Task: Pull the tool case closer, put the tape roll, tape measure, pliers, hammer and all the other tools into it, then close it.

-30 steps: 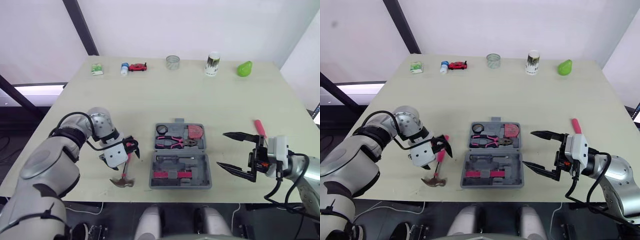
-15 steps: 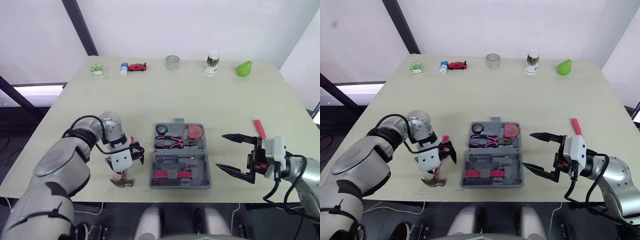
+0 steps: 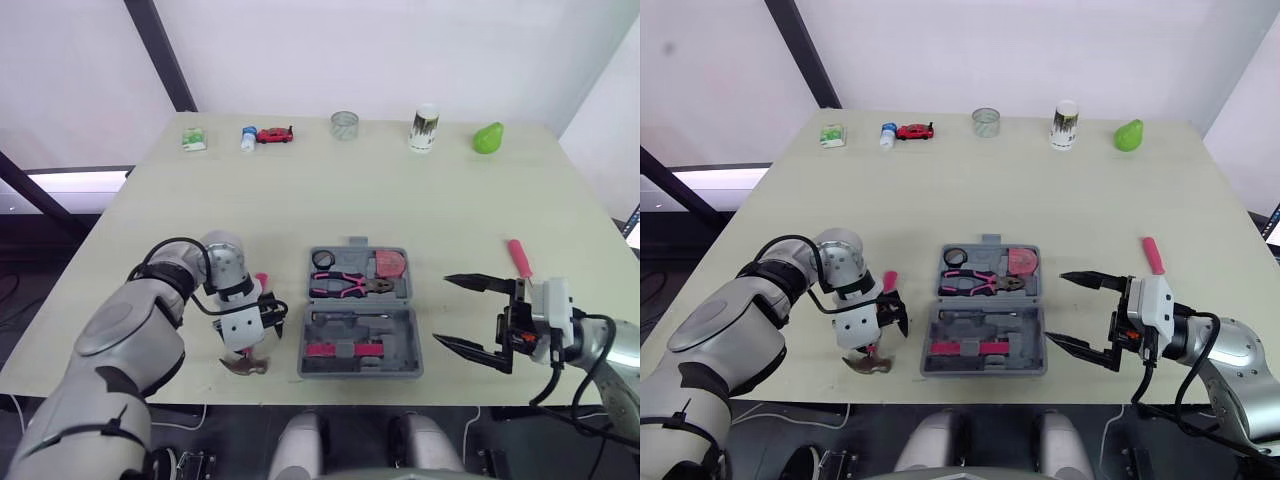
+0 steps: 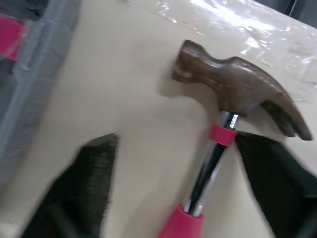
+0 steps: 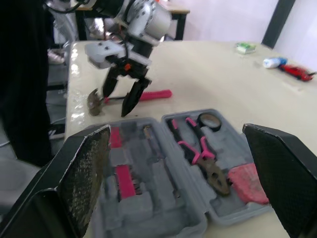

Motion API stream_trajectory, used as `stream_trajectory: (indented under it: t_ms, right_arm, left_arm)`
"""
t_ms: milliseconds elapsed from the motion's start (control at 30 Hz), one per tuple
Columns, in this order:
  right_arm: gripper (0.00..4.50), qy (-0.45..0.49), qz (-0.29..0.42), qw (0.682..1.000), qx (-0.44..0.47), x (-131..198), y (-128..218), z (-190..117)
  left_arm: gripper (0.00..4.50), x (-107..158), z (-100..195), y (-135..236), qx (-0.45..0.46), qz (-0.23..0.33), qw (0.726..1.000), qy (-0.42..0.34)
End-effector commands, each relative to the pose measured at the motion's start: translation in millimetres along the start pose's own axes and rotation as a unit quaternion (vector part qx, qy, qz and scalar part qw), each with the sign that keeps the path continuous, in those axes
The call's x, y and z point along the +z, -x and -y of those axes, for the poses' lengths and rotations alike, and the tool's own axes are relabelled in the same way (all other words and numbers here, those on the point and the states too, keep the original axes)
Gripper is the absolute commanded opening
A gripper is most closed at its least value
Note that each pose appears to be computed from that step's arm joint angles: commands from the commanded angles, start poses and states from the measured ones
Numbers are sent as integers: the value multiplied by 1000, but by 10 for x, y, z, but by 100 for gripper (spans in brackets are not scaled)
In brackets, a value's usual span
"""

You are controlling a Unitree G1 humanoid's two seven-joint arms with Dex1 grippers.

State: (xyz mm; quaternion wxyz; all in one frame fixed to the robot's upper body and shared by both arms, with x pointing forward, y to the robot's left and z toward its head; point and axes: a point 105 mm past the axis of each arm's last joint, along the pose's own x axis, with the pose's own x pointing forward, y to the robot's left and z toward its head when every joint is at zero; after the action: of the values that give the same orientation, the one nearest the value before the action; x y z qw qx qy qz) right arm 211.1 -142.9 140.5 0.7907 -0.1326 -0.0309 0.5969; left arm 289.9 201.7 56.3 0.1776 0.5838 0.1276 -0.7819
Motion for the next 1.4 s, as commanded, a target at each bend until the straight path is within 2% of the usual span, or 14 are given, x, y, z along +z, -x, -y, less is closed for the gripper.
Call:
stream_trajectory:
  t_ms: [33,133,200,367,600,833,1000,1100,1200,1300,1400]
  right_arm:
    - [450,13,16,1000,8,113,0,-23]
    - [450,23,20,1000,4,135,1,16]
    - [450,24,19,1000,5,137,-1,21]
    - [450,23,21,999,6,141,11,29]
    - [450,22,25,999,4,145,10,57]
    - [450,18,31,999,7,132,-31,55]
    - [450,12,35,999,20,127,-56,30]
    - [450,13,34,999,21,119,-53,66]
    - [450,13,37,999,21,115,-60,85]
    - [450,11,41,999,19,107,-70,90]
    - [450,8,43,999,20,88,-84,86]
  left_arm:
    - [213,-13,184,-73,-53,4,998,20]
    - [64,-8,192,-85,-51,8,998,24]
    - [4,-2,206,-93,-49,10,998,27]
    - [1,-3,261,-64,-30,17,998,53]
    - [1,34,350,168,29,35,990,134]
    - [1,229,440,483,109,87,960,241]
    - [1,348,478,586,176,142,915,333]
    - [1,386,474,603,237,152,879,385]
    - [1,370,409,651,309,159,828,440]
    - [1,376,422,651,349,170,761,520]
    - [1,360,429,633,376,163,718,563]
